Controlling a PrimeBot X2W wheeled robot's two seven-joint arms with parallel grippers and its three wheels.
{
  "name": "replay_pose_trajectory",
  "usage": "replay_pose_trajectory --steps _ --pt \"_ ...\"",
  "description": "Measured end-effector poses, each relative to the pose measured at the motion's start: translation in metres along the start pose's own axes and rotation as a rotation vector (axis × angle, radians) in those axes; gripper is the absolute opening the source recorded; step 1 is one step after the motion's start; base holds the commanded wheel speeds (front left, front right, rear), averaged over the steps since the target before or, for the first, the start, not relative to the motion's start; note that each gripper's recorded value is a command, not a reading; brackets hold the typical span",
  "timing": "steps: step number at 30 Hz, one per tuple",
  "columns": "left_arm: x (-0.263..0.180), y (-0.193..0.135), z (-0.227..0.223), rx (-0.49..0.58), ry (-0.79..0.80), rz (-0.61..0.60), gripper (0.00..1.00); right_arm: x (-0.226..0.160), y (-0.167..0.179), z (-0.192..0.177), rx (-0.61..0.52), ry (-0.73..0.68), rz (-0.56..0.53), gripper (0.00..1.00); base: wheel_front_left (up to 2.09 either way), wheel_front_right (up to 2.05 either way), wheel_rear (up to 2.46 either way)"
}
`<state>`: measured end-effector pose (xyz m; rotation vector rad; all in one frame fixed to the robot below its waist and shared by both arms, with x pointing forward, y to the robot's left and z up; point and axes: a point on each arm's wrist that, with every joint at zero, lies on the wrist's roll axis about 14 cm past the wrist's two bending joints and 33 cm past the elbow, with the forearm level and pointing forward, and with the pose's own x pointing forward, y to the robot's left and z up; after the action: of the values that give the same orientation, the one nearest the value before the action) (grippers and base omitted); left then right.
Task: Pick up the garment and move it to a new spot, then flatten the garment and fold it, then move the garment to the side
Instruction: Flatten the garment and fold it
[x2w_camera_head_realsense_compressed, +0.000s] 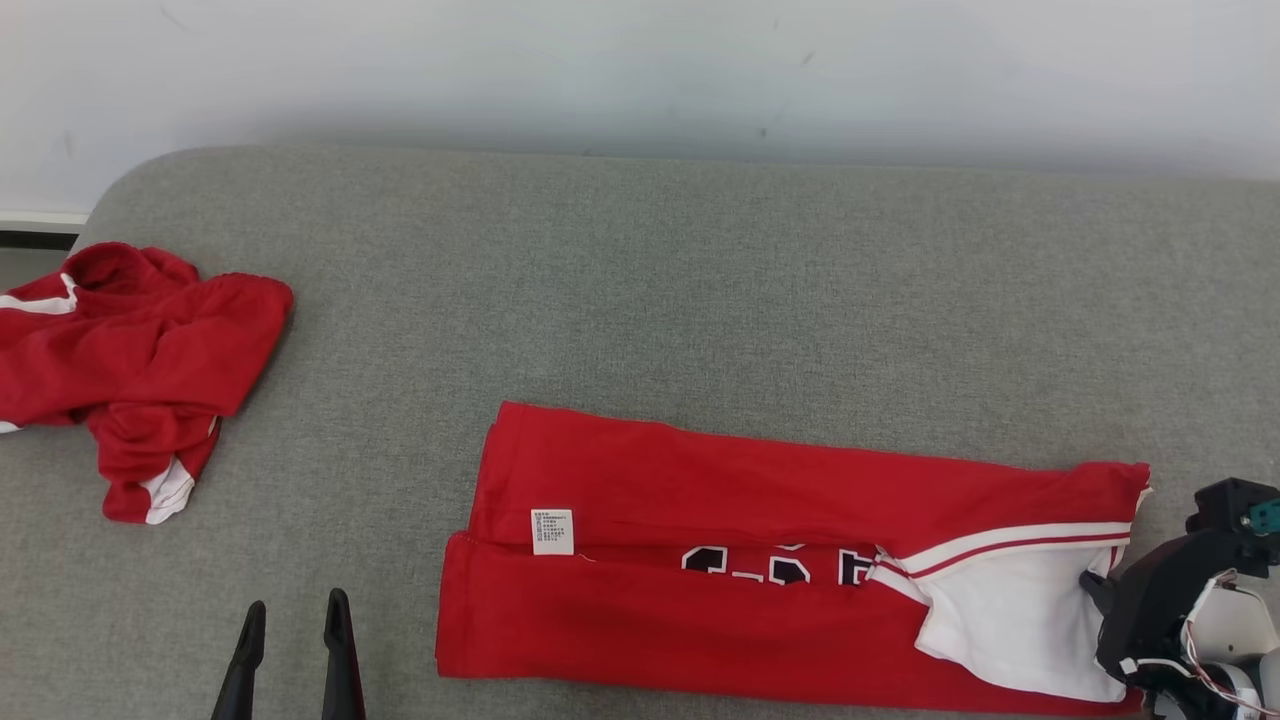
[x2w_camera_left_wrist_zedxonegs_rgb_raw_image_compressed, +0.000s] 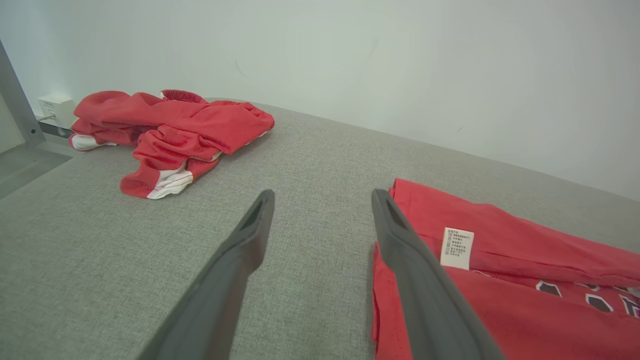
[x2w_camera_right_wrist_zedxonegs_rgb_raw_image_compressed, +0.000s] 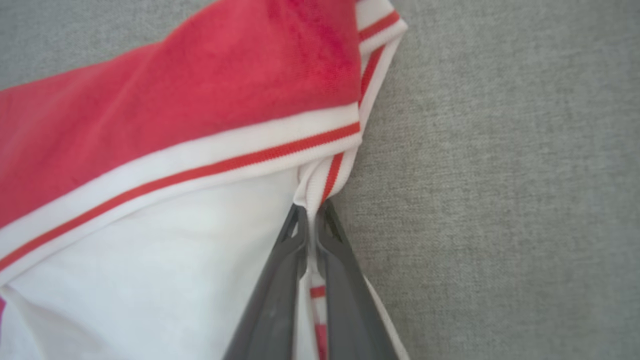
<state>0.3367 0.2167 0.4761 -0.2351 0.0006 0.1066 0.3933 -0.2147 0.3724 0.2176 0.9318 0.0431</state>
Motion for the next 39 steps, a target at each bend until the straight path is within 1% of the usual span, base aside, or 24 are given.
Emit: replay_pose_trajectory --steps 3,5,13,17,21,25,27,33,39 --pt "0.001 -0.001 0.0 0.0 0.001 -0.002 1.0 -0.002 -0.007 0.005 0.013 -0.022 -0.015 0.0 0.0 0.0 0.0" --pt "0.003 -0.002 0.0 -0.002 -0.001 -0.003 1.0 -0.005 -0.018 0.009 0.016 -0.039 -0.045 0.0 0.0 0.0 0.0" --pt "0.006 -0.007 -0.001 -0.009 0.001 -0.017 1.0 -0.029 -0.075 0.024 0.07 -0.116 -0.196 0.0 0.0 0.0 0.0" --pt "0.007 -0.01 -0.001 -0.012 -0.001 -0.023 1.0 -0.047 -0.105 0.031 0.071 -0.152 -0.286 0.0 0.0 0.0 0.0" --pt "0.007 -0.011 0.001 -0.012 -0.008 -0.027 1.0 -0.062 -0.115 0.035 0.059 -0.174 -0.327 0.0 0.0 0.0 0.0" --pt "0.007 -0.013 0.002 -0.013 -0.012 -0.034 1.0 -0.068 -0.098 0.039 0.019 -0.189 -0.297 0.0 0.0 0.0 0.0" --pt "0.008 -0.014 0.002 -0.013 -0.012 -0.037 1.0 -0.067 -0.08 0.042 -0.001 -0.191 -0.25 0.0 0.0 0.0 0.0" --pt "0.008 -0.018 0.005 -0.011 -0.019 -0.053 1.0 -0.063 -0.007 0.046 -0.115 -0.192 -0.066 0.0 0.0 0.0 0.0" --pt "0.003 -0.015 0.006 -0.013 -0.024 -0.043 1.0 -0.056 0.064 0.028 -0.235 -0.135 0.104 0.0 0.0 0.0 0.0"
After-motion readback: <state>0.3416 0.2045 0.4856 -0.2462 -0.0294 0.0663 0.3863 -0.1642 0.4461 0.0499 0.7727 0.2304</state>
